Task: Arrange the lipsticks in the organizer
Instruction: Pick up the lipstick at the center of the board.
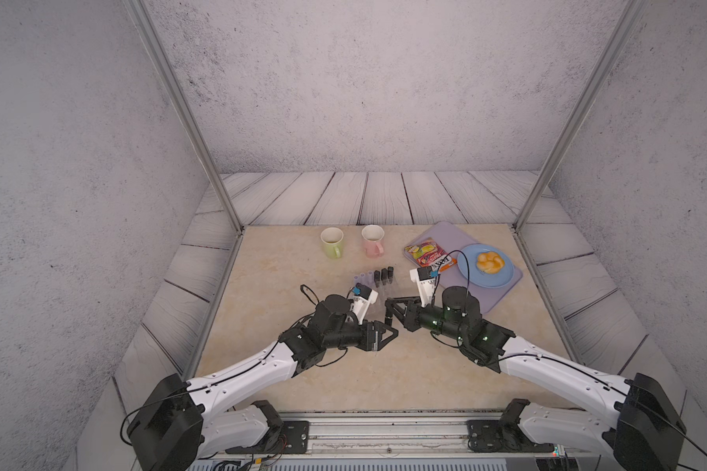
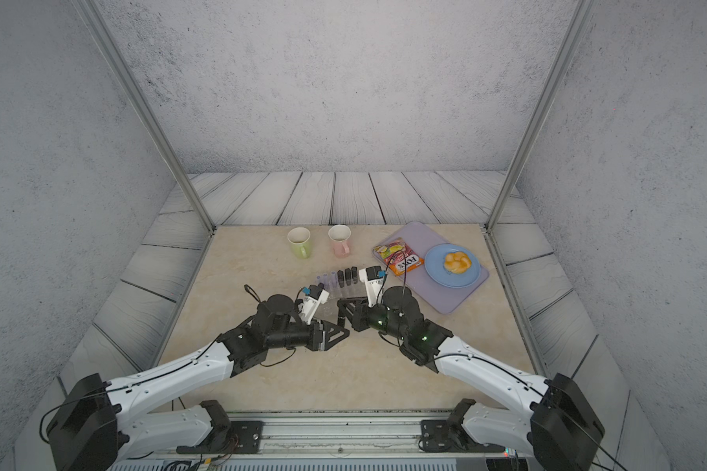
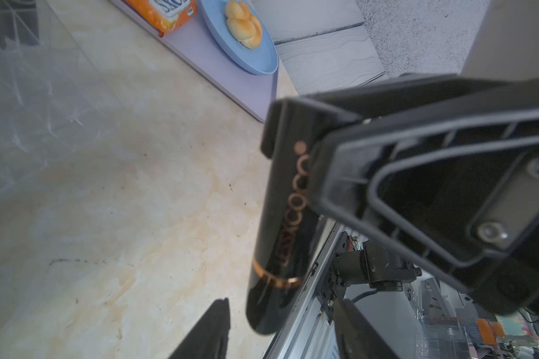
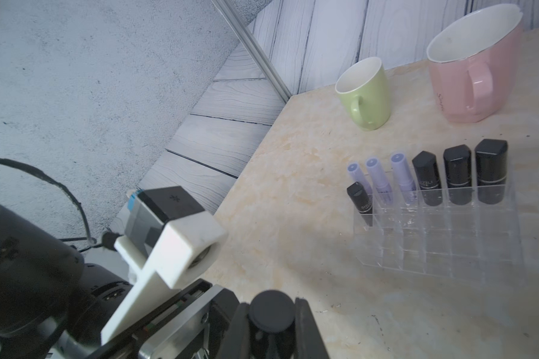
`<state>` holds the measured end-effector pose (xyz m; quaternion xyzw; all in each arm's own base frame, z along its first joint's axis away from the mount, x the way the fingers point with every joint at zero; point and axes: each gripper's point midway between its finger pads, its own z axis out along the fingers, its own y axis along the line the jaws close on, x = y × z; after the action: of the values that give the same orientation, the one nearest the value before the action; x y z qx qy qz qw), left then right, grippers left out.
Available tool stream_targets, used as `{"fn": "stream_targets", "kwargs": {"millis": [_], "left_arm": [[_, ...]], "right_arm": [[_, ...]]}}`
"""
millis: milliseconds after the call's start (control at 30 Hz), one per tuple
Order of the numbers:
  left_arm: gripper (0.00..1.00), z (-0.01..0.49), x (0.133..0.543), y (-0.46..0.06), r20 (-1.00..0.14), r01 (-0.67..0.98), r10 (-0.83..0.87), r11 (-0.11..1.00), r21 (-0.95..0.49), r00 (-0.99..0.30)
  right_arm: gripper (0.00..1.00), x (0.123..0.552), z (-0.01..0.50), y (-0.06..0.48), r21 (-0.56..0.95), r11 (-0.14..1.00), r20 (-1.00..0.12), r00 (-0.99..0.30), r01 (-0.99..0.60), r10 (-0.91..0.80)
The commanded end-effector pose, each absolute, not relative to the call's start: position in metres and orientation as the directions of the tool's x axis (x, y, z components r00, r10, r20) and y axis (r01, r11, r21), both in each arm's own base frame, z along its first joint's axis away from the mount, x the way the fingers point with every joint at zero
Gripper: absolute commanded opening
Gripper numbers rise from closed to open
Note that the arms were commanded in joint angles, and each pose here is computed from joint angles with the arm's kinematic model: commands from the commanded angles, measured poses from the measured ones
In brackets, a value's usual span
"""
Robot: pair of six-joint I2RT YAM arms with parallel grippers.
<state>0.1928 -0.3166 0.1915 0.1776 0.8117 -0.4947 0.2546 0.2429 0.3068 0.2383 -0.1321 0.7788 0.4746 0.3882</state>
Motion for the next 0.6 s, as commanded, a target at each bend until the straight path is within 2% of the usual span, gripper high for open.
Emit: {"fn": "stream_targets", "kwargs": {"millis": [0,200,333,433,500,567], "left_arm": [[0.51,0.22,0.198,-0.324,-0.643,0.592,0.007,0.396,-0.702,-0.766],[0.33,0.216,0.203,-0.324,-0.649,0.594,0.018,0.423,-0.684,-0.761],[0.26,0.221,0.205,-0.316,-0.69,0.621,0.022,0.46,-0.635,-0.723],[0.13,0.222,0.206,-0.311,-0.719,0.648,0.061,0.49,-0.583,-0.692],[0.0,0.221,0.205,-0.308,-0.744,0.676,0.091,0.501,-0.541,-0.662],[0.0,0.222,0.206,-0.301,-0.774,0.698,0.104,0.518,-0.494,-0.625]], "right_arm": [[0.0,0.237,0.254,0.312,0.684,0.438,-0.708,-0.675,-0.583,0.207],[0.0,0.237,0.257,0.311,0.717,0.418,-0.68,-0.693,-0.558,0.24],[0.0,0.237,0.258,0.311,0.732,0.417,-0.662,-0.708,-0.54,0.245],[0.0,0.239,0.256,0.312,0.74,0.432,-0.645,-0.726,-0.515,0.239],[0.07,0.239,0.257,0.312,0.751,0.434,-0.63,-0.738,-0.498,0.242],[0.23,0.241,0.258,0.311,0.77,0.442,-0.601,-0.757,-0.461,0.258]]}}
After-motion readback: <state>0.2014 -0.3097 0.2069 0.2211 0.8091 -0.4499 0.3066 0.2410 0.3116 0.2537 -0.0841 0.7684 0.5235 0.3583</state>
